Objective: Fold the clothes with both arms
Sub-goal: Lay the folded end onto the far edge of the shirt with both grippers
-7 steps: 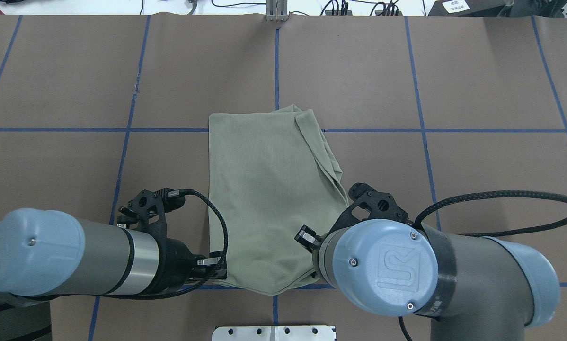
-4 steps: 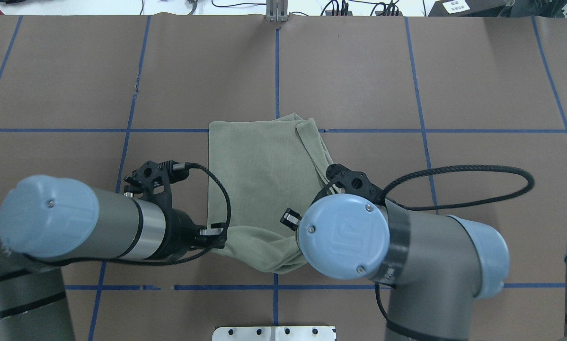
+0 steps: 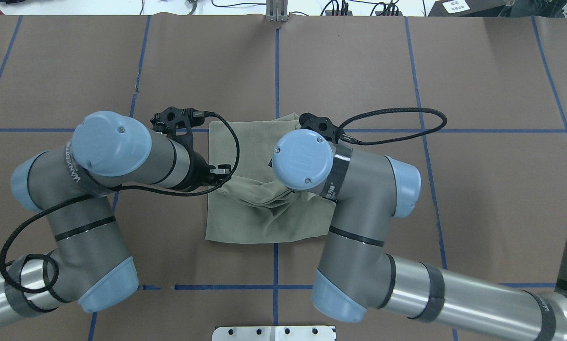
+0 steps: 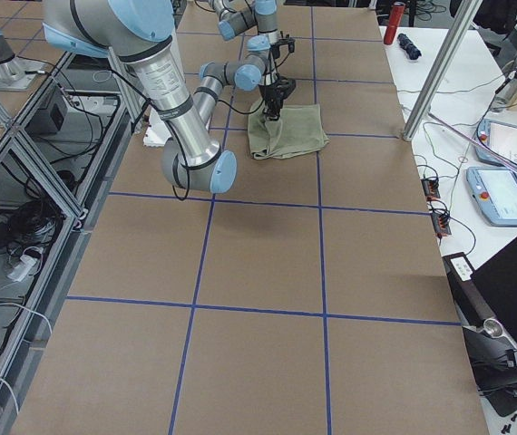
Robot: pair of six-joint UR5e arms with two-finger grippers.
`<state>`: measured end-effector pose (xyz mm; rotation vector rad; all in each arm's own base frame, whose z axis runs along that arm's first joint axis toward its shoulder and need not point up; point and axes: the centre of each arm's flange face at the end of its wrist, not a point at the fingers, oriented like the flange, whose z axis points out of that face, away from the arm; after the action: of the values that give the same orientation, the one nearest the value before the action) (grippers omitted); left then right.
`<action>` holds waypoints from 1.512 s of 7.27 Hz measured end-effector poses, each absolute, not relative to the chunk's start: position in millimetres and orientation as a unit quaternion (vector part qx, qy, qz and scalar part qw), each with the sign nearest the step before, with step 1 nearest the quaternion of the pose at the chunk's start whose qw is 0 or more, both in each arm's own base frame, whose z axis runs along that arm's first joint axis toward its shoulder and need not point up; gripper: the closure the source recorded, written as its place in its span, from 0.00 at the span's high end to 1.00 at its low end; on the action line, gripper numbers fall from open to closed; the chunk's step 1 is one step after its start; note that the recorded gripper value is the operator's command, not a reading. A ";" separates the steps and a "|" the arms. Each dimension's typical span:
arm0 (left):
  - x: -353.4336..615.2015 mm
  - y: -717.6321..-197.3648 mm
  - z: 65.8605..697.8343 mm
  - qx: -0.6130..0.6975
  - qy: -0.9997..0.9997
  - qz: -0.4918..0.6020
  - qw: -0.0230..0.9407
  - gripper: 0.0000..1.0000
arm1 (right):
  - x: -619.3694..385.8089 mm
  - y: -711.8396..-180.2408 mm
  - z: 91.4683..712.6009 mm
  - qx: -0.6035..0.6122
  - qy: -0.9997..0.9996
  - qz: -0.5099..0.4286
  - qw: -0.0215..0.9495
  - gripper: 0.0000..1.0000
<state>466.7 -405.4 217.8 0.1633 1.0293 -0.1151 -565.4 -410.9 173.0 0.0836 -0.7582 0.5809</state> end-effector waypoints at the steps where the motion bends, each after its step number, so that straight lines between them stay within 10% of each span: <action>1: 476.5 -423.2 228.4 0.084 0.485 -0.056 0.868 0.00 | -577.8 -437.2 178.2 0.048 -0.359 0.282 0.888 0.00; 8: 493.6 -514.3 257.5 0.121 0.462 -0.064 0.876 0.00 | -582.4 -539.7 198.5 0.064 -0.353 0.287 0.888 0.00; 9: 497.3 -522.6 262.3 0.122 0.458 -0.065 0.878 0.41 | -582.6 -541.9 201.6 0.064 -0.350 0.286 0.890 0.00; 10: 504.6 -529.9 267.9 0.122 0.455 -0.065 0.880 0.99 | -584.4 -543.0 205.6 0.065 -0.346 0.282 0.892 0.92; 11: 510.7 -534.8 271.5 0.124 0.458 -0.064 0.878 1.00 | -586.2 -543.8 209.2 0.068 -0.342 0.277 0.895 1.00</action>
<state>510.7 -534.8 271.5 0.2586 0.9546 -0.1332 -586.2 -543.8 209.2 0.1406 -0.7087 0.5738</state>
